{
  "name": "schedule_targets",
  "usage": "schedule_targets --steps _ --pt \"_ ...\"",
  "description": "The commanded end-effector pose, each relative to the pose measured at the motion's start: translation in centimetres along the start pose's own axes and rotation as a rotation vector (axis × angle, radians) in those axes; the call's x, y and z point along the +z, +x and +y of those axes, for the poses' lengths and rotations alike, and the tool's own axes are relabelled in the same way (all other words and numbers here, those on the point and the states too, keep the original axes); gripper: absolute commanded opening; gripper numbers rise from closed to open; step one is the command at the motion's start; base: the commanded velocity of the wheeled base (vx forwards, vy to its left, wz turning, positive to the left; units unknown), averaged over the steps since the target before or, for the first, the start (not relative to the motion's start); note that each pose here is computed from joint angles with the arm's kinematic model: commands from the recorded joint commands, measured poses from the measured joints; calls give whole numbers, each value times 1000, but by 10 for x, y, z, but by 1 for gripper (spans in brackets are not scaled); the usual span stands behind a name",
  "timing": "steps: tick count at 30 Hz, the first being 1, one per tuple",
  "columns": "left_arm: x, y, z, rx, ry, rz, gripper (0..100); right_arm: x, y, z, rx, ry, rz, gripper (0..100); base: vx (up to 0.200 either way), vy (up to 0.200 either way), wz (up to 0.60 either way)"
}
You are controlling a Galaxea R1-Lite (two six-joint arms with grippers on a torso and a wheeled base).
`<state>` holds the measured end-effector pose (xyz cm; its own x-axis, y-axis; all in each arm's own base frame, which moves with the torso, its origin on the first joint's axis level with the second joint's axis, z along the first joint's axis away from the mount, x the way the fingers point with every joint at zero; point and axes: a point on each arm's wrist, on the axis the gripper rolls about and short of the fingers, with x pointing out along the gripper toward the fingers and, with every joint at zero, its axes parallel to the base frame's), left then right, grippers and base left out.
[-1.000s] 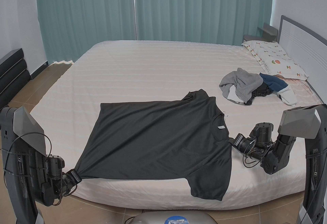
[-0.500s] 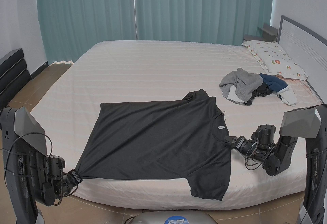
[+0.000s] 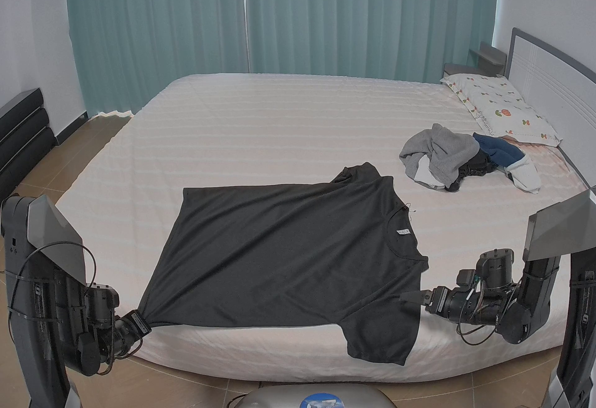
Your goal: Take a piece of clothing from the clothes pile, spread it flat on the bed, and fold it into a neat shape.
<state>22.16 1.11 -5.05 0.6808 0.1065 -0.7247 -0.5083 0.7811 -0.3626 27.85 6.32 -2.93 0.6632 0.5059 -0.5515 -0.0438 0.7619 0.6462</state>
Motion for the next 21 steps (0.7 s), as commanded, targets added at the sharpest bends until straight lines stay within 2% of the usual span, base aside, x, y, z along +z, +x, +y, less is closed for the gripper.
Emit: schedule_targets --steps 1,10,21 --pt "0 0 0 -5 -2 -6 0 -15 1 3 4 -29 49 100 0 0 0" --pt "1 0 -1 -7 -2 -9 0 -27 8 1 16 -52 54 100 0 0 0" --pt "1 0 -1 -7 -2 -9 0 -28 10 -1 2 -52 52 100 0 0 0"
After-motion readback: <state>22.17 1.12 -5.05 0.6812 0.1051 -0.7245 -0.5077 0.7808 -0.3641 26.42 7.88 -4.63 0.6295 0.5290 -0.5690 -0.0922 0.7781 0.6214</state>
